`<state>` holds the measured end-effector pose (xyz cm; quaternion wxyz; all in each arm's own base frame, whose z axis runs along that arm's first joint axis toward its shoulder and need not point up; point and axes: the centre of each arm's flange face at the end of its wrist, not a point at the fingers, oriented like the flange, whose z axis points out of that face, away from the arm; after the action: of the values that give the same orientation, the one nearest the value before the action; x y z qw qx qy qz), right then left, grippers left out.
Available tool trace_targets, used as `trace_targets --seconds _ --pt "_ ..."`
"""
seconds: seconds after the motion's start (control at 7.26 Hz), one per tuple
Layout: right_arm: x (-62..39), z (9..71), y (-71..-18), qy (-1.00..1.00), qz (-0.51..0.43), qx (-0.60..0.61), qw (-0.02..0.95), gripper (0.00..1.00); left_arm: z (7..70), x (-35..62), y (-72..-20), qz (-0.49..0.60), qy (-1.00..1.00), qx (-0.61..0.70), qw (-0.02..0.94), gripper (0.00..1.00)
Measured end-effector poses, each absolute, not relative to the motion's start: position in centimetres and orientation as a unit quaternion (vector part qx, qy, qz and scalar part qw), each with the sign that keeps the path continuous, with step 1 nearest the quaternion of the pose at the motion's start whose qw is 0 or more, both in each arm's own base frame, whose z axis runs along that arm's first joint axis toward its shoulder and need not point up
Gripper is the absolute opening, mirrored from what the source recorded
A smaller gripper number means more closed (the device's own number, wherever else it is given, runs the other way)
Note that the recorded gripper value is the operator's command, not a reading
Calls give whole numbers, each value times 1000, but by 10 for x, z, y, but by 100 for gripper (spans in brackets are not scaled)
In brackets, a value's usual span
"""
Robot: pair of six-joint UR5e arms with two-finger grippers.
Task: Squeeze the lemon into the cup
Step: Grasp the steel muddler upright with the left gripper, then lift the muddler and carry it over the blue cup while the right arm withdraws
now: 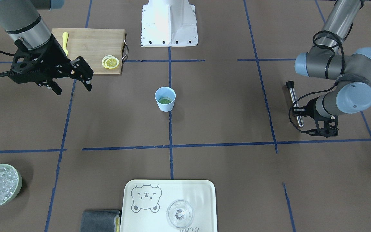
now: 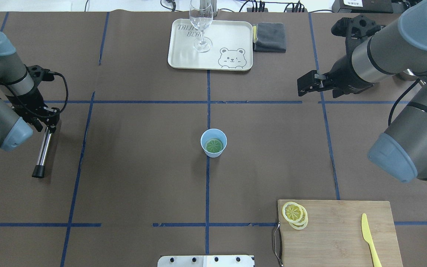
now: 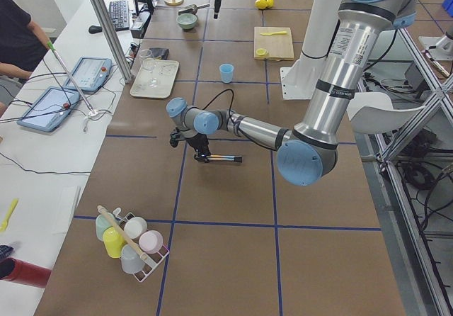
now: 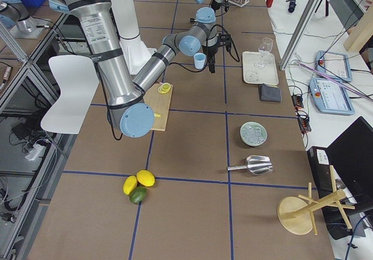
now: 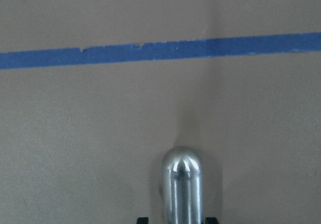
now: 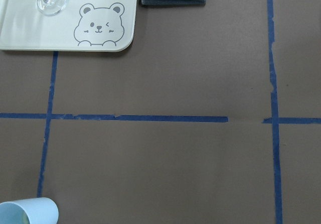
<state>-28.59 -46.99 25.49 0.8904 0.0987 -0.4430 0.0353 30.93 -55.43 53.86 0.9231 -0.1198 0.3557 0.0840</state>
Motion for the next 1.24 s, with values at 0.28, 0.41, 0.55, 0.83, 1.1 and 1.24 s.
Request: trace_targets --seconds 0.28,0.41,0.55,0.83,1.1,1.24 --pt "-284 253 -469 -446 35 98 889 100 543 310 -556 85 357 -118 923 0" --pt "-282 253 -470 -446 36 98 889 100 545 311 -556 84 357 -117 923 0" --pt "-281 252 -470 -447 37 99 888 100 545 311 -556 82 357 -116 923 0" --pt "-277 251 -472 -448 39 100 888 100 532 306 -555 83 362 -105 923 0" --pt "-274 252 -473 -450 40 96 887 100 493 272 -562 71 374 -66 922 0" --pt "-271 251 -473 -452 41 94 886 100 463 249 -566 65 373 -25 925 0"
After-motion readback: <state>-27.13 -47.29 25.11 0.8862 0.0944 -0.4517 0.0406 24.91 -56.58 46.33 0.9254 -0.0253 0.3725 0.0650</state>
